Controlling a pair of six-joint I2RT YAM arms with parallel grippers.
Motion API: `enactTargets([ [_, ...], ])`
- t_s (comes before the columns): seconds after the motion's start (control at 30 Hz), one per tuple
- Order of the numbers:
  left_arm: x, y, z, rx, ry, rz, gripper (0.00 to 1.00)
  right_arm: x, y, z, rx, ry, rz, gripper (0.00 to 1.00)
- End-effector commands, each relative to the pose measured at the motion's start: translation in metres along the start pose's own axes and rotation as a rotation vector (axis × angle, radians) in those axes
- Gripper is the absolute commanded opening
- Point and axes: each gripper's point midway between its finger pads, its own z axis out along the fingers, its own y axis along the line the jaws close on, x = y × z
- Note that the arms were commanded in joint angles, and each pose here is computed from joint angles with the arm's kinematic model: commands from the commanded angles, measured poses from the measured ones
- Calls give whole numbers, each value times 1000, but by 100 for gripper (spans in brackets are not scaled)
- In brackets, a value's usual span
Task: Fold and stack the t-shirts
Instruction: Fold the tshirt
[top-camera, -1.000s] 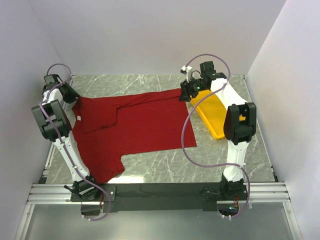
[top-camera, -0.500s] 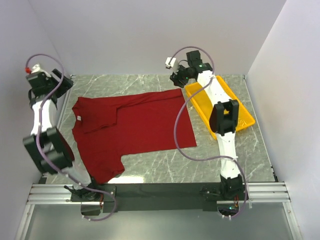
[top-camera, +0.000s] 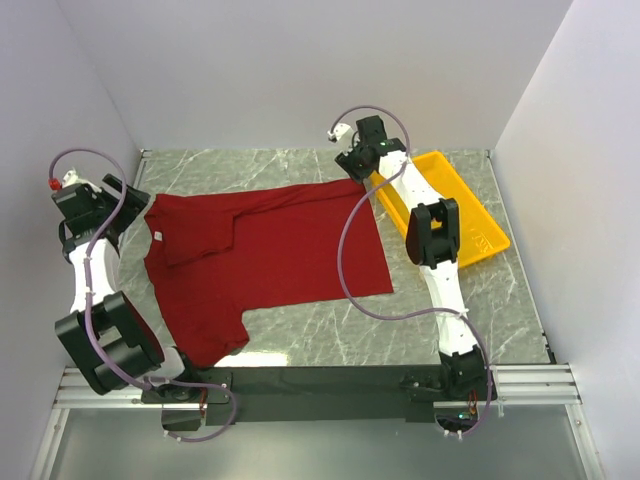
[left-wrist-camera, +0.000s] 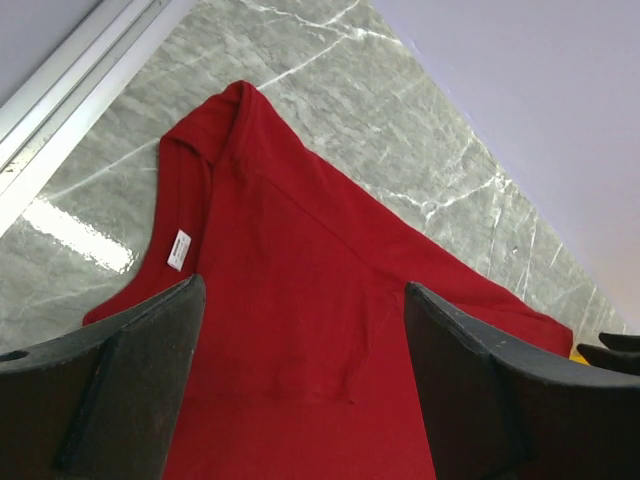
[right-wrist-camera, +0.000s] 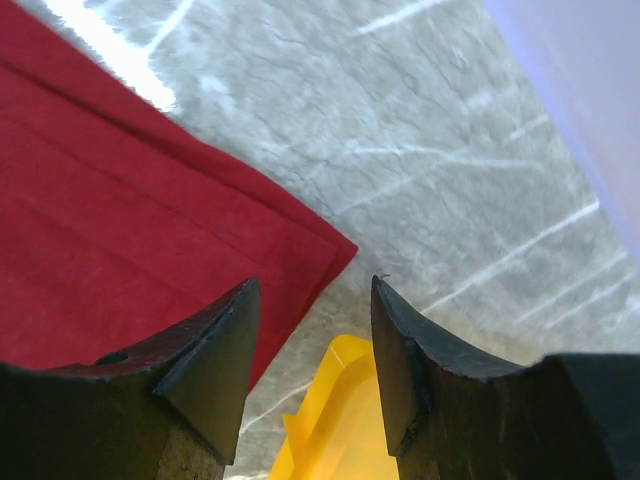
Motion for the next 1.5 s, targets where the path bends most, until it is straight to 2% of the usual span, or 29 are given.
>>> enactTargets([
  [0.0,-7,-15,-12,49,-30,2,85,-11,-17,0,98,-18,96,55],
  [0.23,2,-13,-12,48,0,-13,84,0,-8,15,62,-8,156,55],
  [0.67,4,-15,-18,44,9,-13,84,-2,-8,26,53,-31,160,51],
  [0.9,1,-16,-18,49,5,-16,84,1,-6,27,43,-21,137,47],
  [1.47,2,-16,-21,44,7,-13,84,14,4,32,9,32,81,46],
])
